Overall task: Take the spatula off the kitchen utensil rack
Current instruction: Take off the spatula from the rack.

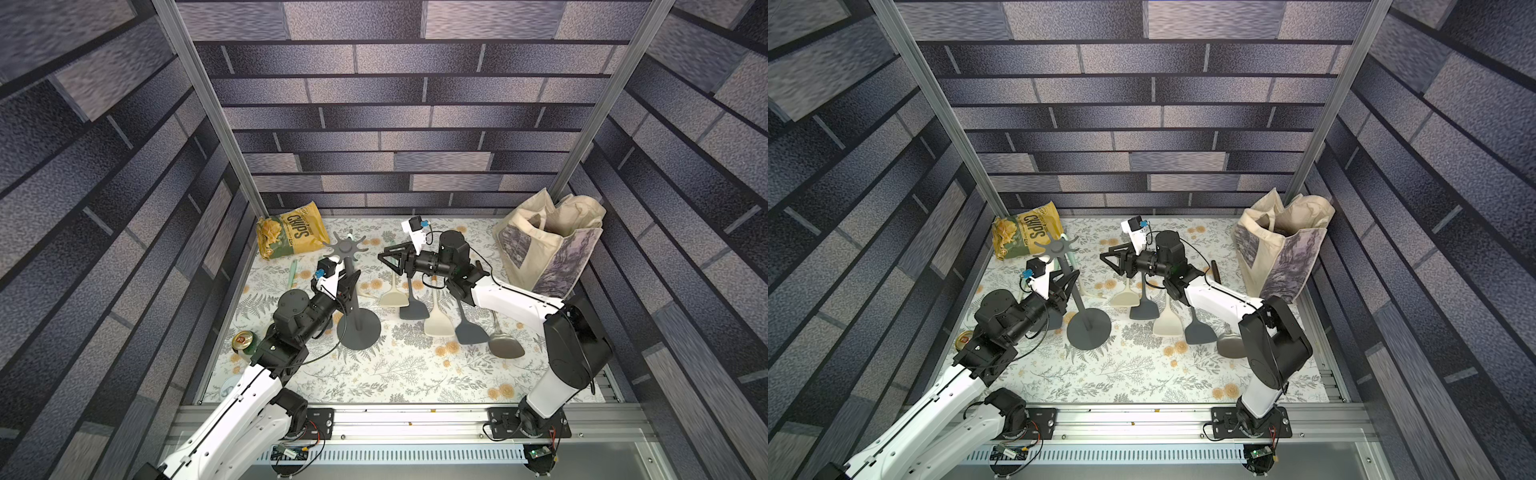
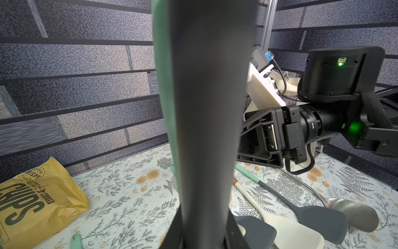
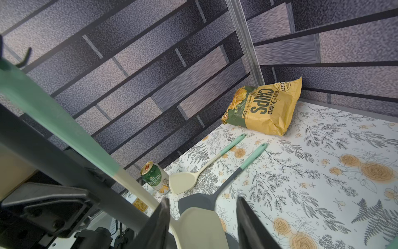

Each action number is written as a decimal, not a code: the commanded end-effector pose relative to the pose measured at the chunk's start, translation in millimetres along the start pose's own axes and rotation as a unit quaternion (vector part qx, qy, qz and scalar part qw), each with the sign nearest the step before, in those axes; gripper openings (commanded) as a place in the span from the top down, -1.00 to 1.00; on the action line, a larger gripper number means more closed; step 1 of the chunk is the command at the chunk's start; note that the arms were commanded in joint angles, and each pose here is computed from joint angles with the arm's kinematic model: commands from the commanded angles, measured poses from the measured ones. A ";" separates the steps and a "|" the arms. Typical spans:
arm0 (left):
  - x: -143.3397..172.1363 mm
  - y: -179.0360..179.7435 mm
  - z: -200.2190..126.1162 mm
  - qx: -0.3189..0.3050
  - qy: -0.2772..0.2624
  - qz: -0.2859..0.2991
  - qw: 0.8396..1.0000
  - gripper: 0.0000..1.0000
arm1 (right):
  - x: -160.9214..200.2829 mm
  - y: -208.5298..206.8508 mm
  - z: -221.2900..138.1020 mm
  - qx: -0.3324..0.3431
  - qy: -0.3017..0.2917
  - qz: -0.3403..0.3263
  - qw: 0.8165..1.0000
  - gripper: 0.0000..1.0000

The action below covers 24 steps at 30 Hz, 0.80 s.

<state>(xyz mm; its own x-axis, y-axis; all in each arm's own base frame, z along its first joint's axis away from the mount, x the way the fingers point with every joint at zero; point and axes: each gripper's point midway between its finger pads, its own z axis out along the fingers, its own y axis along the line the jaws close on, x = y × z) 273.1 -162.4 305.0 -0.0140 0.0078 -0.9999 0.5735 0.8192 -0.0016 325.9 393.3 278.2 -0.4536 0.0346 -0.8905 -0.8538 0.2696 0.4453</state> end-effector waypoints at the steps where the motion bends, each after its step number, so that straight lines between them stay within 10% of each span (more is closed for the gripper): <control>1: 23.8 -1.4 -2.6 0.007 0.052 0.016 0.999 0.80 | -16.8 32.3 1.8 -0.001 0.000 -0.069 0.998 -0.03; 24: 22.1 -3.5 1.9 0.016 0.053 0.011 0.998 0.81 | -41.1 77.5 9.7 -0.025 -0.017 -0.124 0.992 -0.04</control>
<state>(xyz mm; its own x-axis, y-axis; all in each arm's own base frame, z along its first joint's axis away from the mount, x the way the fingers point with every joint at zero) 273.6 -164.0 305.5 -0.0180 0.0105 -0.9998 0.5803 0.8144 -0.0019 287.2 416.7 333.5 -0.2503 -0.0016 -0.9682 -0.9361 0.2557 0.2415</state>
